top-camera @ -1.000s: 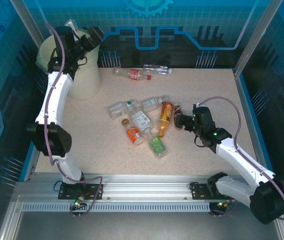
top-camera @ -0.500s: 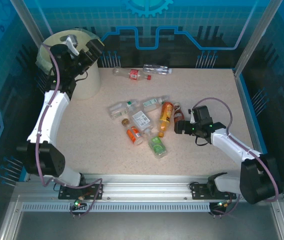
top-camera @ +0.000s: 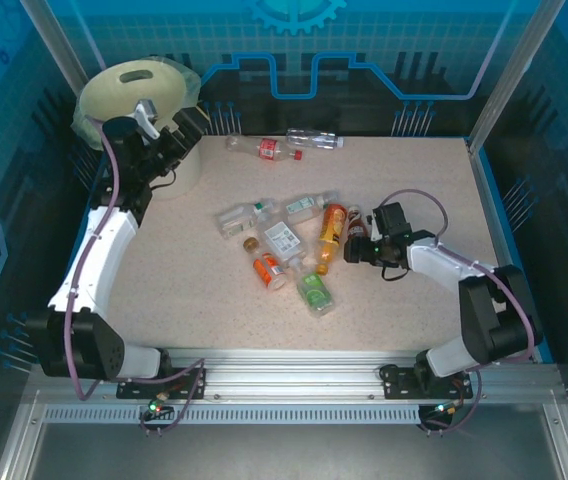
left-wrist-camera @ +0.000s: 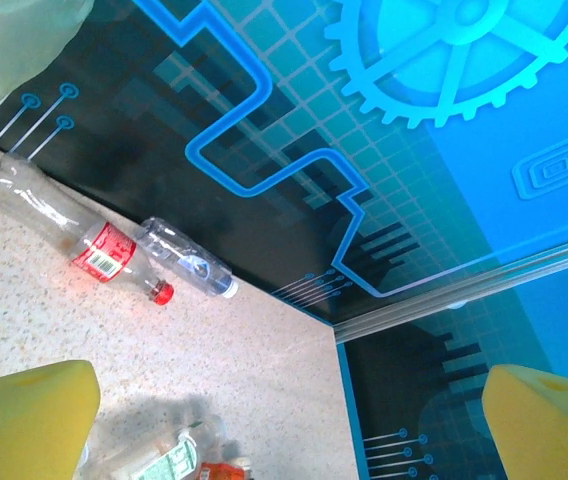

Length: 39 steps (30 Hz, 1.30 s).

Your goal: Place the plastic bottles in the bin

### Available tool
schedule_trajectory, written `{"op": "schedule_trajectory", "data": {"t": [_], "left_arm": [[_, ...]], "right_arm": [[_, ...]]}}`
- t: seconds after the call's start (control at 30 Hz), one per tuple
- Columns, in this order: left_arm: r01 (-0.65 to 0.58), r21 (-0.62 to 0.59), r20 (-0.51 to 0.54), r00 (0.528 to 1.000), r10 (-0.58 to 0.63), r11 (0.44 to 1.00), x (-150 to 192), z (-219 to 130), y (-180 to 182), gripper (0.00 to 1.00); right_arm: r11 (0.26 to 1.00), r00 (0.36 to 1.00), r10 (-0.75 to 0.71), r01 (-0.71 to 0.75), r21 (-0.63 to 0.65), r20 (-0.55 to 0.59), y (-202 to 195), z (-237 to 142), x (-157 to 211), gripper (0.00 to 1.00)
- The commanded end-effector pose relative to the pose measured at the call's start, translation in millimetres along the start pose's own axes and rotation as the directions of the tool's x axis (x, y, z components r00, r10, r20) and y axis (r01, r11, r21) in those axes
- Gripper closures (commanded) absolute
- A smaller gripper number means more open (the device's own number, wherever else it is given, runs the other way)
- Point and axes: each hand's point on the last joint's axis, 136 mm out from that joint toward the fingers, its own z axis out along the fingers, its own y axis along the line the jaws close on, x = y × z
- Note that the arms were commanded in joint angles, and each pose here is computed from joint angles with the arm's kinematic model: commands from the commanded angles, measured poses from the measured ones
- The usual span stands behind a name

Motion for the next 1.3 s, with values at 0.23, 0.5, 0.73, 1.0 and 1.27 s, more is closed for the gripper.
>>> {"op": "schedule_trajectory", "data": {"t": [0.23,0.5,0.73,1.0,1.27], "left_arm": [[-0.044,-0.029,-0.096,0.995,0.041,0.999,28.9,-16.0,7.5,0.01],[-0.002,0.0,-0.176,0.984,0.002,1.0,59.0,-21.6,18.3,0.01],[-0.014,0.05,-0.213,0.977,0.024,0.999,77.2,-21.3,21.2,0.01],[-0.044,0.084,-0.286,0.956,0.067,0.995,105.6,-7.9,17.9,0.01],[-0.076,0.017,-0.371,0.925,0.077,0.997,128.5,10.1,23.5,0.01]], "right_arm": [[1.0,1.0,-0.008,0.008,-0.013,-0.005,6.6,16.1,-24.5,0.21],[1.0,1.0,0.009,-0.009,0.02,-0.019,0.0,25.4,-21.8,0.28],[0.999,0.999,0.032,-0.033,0.024,0.027,-1.0,20.6,-26.2,0.34],[0.997,0.997,0.028,-0.033,0.063,0.077,-5.3,7.5,-18.9,0.46],[0.994,0.988,0.003,-0.02,0.107,0.156,-2.8,-21.6,-24.6,0.52]]}}
